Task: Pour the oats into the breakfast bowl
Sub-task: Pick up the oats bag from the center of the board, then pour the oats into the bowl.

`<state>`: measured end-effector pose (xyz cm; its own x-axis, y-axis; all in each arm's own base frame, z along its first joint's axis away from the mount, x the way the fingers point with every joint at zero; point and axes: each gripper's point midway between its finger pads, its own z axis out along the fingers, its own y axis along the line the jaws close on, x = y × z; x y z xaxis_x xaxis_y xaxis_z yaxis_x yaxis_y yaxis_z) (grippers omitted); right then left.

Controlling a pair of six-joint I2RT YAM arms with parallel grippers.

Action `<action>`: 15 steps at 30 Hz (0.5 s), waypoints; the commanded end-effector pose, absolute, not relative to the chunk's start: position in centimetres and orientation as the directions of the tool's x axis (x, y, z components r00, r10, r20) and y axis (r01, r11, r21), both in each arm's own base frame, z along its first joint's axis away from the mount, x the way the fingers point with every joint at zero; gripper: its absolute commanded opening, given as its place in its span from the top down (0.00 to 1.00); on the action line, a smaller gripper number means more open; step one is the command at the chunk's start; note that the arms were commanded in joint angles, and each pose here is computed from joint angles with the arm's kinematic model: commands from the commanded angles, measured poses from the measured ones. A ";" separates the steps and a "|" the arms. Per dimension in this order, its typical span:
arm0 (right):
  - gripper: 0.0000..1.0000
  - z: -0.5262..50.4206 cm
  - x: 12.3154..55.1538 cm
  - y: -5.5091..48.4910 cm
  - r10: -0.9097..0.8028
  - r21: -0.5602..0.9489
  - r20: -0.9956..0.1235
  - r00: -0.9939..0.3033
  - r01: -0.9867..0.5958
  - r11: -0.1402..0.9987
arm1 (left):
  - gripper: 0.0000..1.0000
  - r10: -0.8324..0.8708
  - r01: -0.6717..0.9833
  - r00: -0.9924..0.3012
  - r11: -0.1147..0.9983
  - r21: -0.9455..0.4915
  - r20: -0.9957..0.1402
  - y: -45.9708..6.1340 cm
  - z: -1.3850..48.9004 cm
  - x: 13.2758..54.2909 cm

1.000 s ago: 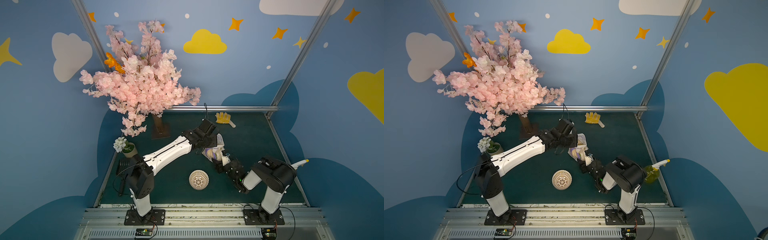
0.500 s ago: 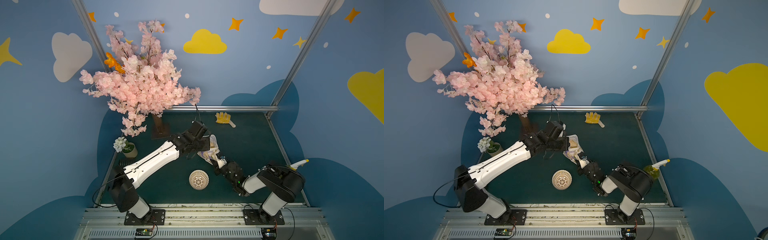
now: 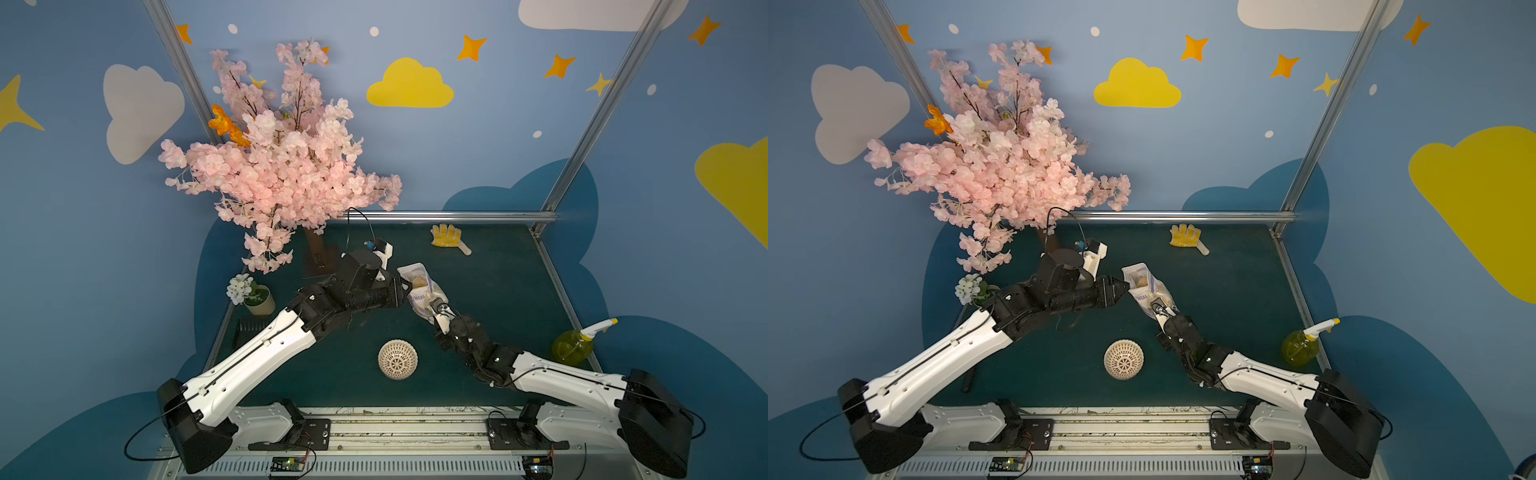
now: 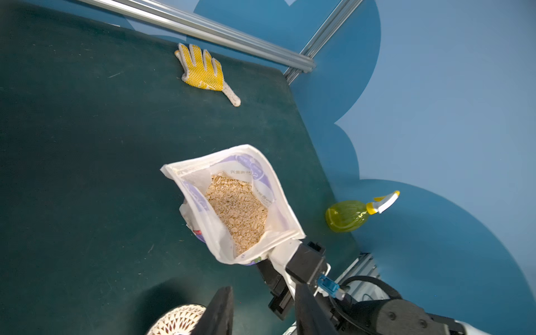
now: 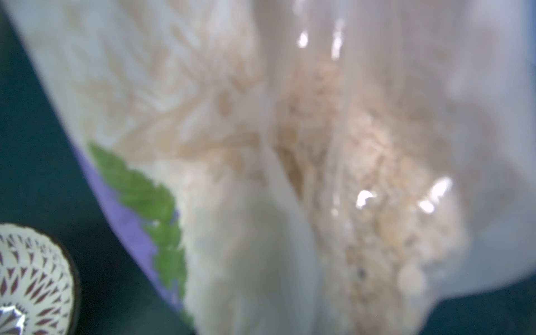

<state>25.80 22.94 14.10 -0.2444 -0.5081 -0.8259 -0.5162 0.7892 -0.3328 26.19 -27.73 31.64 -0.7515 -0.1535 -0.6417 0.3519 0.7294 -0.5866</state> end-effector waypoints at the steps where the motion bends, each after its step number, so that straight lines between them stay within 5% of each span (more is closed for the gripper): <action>1: 1.00 22.0 26.5 22.9 -0.443 -0.353 -0.887 -0.129 -0.429 0.831 | 0.55 -0.187 0.404 -0.701 0.691 -0.600 -0.688 -26.8 34.2 25.2; 15: 1.00 26.2 21.2 23.4 -0.648 -0.548 -0.761 0.018 -0.553 0.627 | 0.34 -0.240 0.365 -0.624 0.751 -0.550 -0.743 -21.4 33.0 22.9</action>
